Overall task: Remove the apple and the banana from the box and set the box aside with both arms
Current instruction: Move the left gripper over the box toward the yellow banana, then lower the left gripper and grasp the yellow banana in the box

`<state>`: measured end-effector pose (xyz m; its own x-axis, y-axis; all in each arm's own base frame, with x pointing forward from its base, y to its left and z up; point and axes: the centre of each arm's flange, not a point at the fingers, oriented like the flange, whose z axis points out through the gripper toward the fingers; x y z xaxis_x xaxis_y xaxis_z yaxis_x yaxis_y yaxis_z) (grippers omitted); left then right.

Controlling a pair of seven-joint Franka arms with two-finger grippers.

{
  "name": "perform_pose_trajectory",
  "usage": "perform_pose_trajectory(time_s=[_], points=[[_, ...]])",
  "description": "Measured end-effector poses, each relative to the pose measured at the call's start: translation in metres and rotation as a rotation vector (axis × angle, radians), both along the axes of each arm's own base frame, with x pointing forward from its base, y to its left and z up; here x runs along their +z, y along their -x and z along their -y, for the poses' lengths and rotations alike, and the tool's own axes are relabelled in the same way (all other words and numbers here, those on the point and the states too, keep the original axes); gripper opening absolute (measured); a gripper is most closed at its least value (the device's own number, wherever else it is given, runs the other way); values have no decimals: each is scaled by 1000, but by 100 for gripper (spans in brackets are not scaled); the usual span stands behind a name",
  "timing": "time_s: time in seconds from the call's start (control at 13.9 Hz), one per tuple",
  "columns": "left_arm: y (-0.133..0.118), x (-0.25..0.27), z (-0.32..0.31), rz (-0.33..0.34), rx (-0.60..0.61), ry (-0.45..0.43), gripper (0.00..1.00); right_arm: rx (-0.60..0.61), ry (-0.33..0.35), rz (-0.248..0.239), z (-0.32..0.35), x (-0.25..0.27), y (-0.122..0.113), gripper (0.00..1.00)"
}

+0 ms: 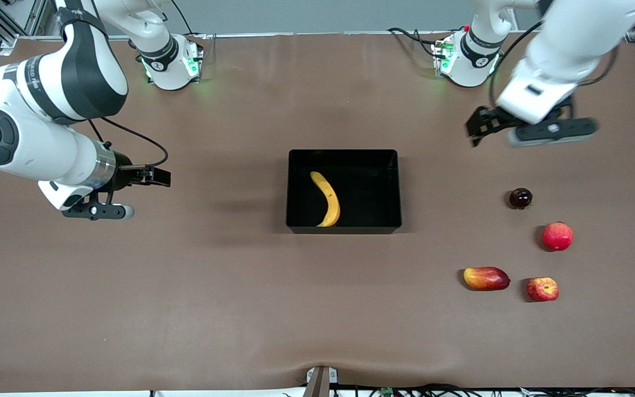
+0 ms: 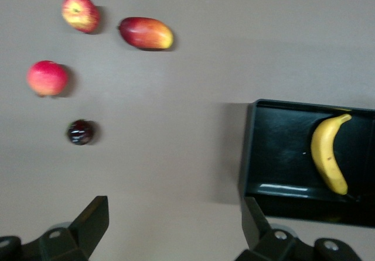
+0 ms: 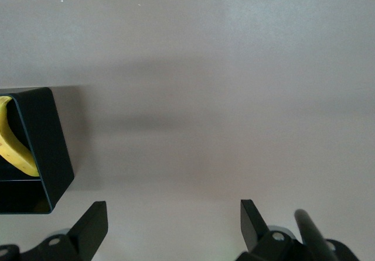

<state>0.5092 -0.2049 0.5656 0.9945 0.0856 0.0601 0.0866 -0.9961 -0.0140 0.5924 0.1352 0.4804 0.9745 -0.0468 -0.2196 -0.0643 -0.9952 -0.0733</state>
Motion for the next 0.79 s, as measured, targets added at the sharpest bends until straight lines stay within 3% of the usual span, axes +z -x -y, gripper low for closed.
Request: perform_pose_trajectory(time_s=[0.43, 0.79], points=[[-21, -122, 112, -9, 18, 84, 100, 1, 0, -1, -1, -1, 0, 100], [-4, -224, 221, -30, 73, 94, 100, 5, 0, -4, -3, -5, 1, 100]])
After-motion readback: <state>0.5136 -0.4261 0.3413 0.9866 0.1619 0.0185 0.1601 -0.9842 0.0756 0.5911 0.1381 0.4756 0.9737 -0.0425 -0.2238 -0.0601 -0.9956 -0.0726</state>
